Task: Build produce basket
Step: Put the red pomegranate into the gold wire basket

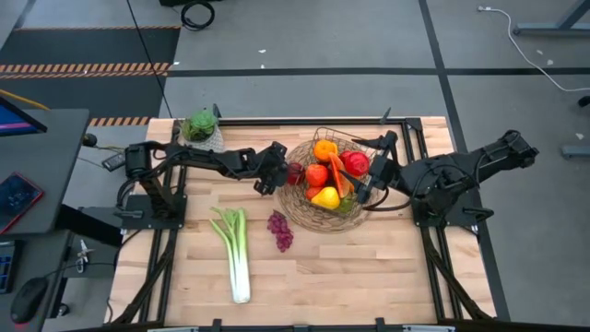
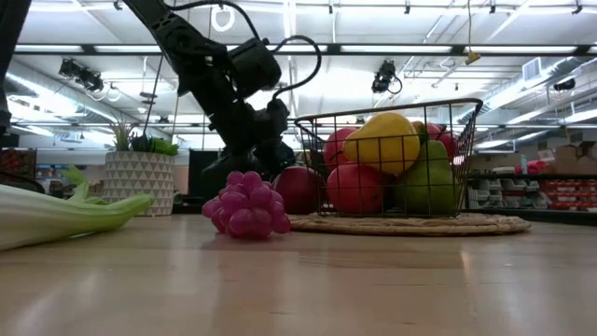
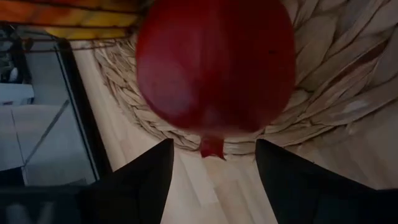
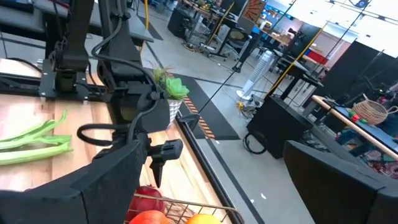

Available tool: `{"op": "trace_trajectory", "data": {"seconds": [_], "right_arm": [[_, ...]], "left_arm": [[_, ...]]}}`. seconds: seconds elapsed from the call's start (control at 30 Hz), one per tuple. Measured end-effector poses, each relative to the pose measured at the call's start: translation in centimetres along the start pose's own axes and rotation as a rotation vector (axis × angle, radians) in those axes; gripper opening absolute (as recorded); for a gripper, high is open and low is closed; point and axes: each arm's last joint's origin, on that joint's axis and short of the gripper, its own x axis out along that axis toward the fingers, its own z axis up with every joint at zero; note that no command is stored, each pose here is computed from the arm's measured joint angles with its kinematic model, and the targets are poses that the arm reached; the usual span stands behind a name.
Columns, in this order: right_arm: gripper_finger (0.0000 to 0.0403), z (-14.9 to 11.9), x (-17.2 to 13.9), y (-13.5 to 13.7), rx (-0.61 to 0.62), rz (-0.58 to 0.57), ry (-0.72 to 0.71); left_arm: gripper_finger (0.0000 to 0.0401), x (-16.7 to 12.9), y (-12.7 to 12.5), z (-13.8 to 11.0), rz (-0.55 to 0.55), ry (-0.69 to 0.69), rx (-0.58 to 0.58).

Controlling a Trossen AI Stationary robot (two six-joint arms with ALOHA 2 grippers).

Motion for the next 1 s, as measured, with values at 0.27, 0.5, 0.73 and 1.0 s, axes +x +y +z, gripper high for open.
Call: {"op": "trace_trajectory", "data": {"seconds": [0.27, 0.5, 0.73, 1.0], "right_arm": [[0.0393, -0.01, 0.35, -0.24, 0.015, -0.009, 0.002], [0.0393, -0.03, 0.34, -0.15, 0.034, 0.019, 0.000], [0.0393, -0.09, 0.33, -0.12, 0.048, 0.022, 0.004], [0.0393, -0.09, 0.33, -0.12, 0.048, 0.021, 0.004]], "left_arm": [[0.0224, 0.88, -0.40, 0.02, -0.002, 0.008, 0.049], [0.0191, 0.77, -0.14, 0.42, 0.034, -0.016, 0.043], [0.0144, 0.76, -0.18, 0.45, 0.033, -0.014, 0.051], [0.0099, 0.74, -0.13, 0.41, 0.050, 0.010, 0.037]]}}
